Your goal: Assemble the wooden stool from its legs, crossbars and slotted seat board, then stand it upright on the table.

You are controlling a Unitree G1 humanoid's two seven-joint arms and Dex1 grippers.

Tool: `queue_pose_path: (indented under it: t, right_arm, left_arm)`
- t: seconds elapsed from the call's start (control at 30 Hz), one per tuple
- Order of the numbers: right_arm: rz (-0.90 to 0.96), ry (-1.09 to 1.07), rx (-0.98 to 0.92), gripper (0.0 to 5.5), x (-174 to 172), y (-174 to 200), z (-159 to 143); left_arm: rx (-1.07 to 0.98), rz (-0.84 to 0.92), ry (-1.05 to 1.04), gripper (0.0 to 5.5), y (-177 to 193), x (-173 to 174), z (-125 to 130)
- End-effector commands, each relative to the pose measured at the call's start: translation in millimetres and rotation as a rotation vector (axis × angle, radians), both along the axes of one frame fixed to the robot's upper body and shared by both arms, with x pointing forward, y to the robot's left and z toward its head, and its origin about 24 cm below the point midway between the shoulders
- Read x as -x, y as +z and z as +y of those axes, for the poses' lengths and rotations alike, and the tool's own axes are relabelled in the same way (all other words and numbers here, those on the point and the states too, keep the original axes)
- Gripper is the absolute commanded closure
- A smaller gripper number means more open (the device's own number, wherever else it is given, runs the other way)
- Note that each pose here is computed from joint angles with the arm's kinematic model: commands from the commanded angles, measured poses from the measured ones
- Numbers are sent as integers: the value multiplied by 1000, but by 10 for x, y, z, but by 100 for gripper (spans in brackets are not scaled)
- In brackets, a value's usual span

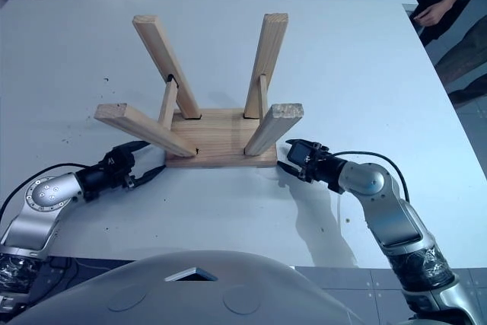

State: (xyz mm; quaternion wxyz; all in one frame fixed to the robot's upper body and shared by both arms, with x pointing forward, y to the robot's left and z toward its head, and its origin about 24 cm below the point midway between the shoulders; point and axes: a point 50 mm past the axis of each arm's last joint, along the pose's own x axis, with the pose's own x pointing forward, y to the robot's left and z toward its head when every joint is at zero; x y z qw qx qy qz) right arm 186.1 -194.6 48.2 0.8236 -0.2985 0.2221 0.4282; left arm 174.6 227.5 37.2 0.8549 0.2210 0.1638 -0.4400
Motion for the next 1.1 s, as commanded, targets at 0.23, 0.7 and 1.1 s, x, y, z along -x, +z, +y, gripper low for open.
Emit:
queue_pose_path:
  t: [0.23, 0.7, 1.1]
  right_arm:
    - [36, 63, -28, 272, 219, 184, 32]
    - [44, 158, -42, 272, 434, 735, -42]
    - [83, 316, -104, 272, 540, 1057, -18]
  left_arm:
    - [121, 37, -81, 193, 270, 134, -169]
    - [195, 126, -141, 193, 736, 372, -138]
    - [266, 179, -165, 193, 1055, 387, 7]
